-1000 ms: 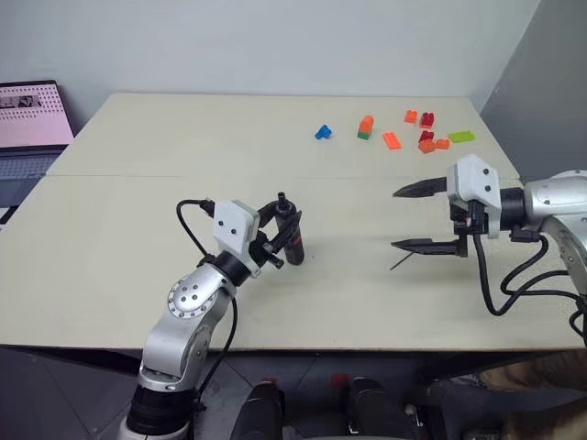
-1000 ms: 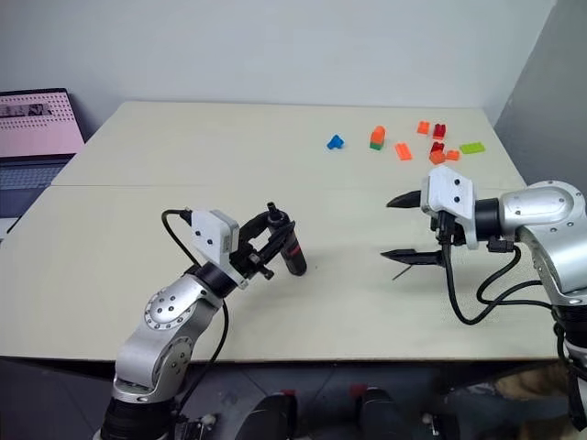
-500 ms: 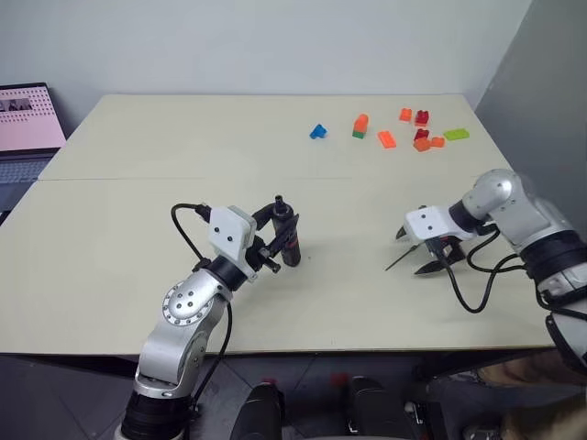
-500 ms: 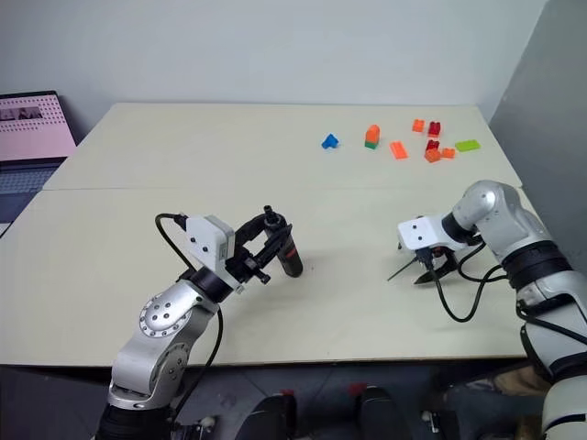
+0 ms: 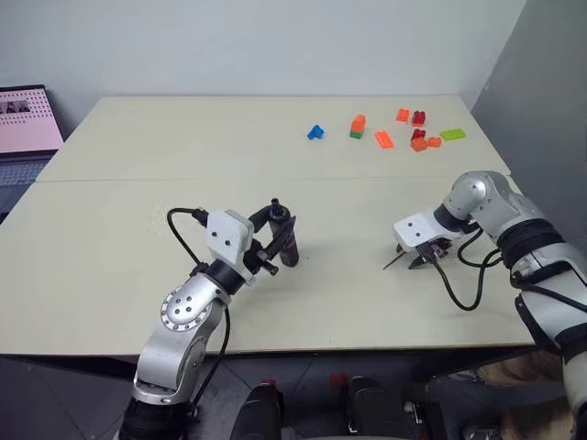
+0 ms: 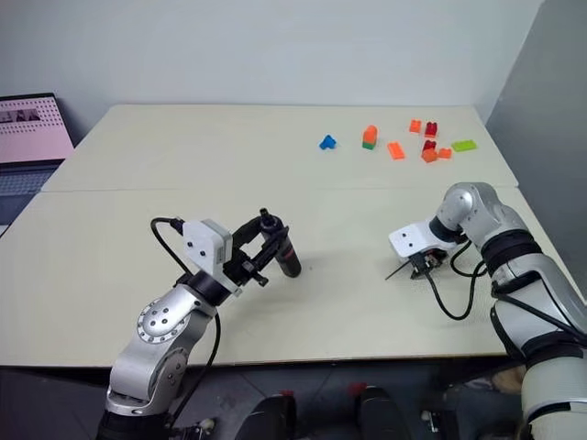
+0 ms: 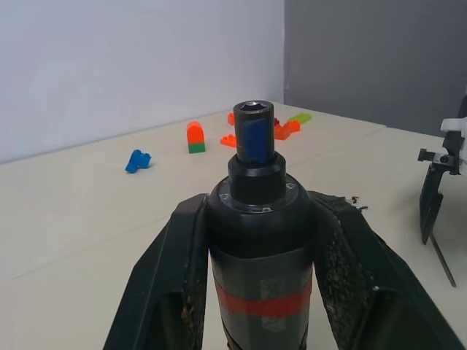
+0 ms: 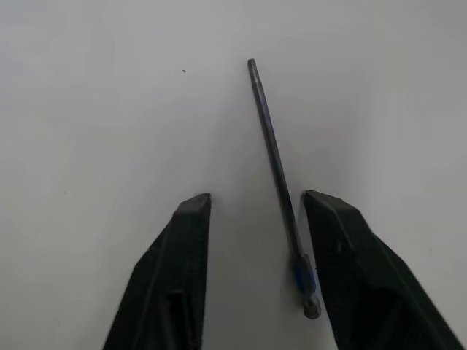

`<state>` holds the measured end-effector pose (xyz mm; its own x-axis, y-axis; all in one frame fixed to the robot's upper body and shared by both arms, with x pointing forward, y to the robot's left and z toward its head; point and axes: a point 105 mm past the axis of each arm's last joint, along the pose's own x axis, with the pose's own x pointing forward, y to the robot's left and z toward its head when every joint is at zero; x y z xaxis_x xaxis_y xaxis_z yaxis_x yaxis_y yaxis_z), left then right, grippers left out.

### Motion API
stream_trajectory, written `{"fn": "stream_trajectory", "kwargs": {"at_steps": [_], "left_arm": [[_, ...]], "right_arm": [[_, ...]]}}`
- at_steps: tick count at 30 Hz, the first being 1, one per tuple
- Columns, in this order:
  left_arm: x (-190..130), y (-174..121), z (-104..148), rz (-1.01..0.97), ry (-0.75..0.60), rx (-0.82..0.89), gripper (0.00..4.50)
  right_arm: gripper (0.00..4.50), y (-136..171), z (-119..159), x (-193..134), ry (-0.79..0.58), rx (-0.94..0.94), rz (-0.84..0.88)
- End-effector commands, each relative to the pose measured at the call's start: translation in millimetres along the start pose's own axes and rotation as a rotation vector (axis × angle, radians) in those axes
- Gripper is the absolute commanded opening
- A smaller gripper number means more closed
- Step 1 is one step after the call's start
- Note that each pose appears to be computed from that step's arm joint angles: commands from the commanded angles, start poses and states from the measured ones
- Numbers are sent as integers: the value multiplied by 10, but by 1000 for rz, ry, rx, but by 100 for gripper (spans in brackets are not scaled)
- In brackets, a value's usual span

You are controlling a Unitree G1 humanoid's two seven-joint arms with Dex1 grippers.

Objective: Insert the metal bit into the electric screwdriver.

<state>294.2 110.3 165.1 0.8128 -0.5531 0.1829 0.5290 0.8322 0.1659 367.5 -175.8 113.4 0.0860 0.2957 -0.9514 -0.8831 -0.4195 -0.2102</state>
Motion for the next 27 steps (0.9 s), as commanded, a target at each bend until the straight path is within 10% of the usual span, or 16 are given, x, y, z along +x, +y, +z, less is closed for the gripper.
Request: {"fn": "stream_trajectory", "kwargs": {"at_steps": [1,5,16,27], "left_arm": [[-81,121,-203,68,93,19,165],[-81,118,-193,65,88,26,165],[95,51,44,13,-14,68,165],[496,-147,272,-121,-77,114,165]], "right_arm": [[110,-26,-22,8,23,-10,-14],[9,-29,-54,17,37,-2,-27],[0,-165,60,-254,-102,37,-213],[0,-255,570,-1013,-773,456,-733]]}}
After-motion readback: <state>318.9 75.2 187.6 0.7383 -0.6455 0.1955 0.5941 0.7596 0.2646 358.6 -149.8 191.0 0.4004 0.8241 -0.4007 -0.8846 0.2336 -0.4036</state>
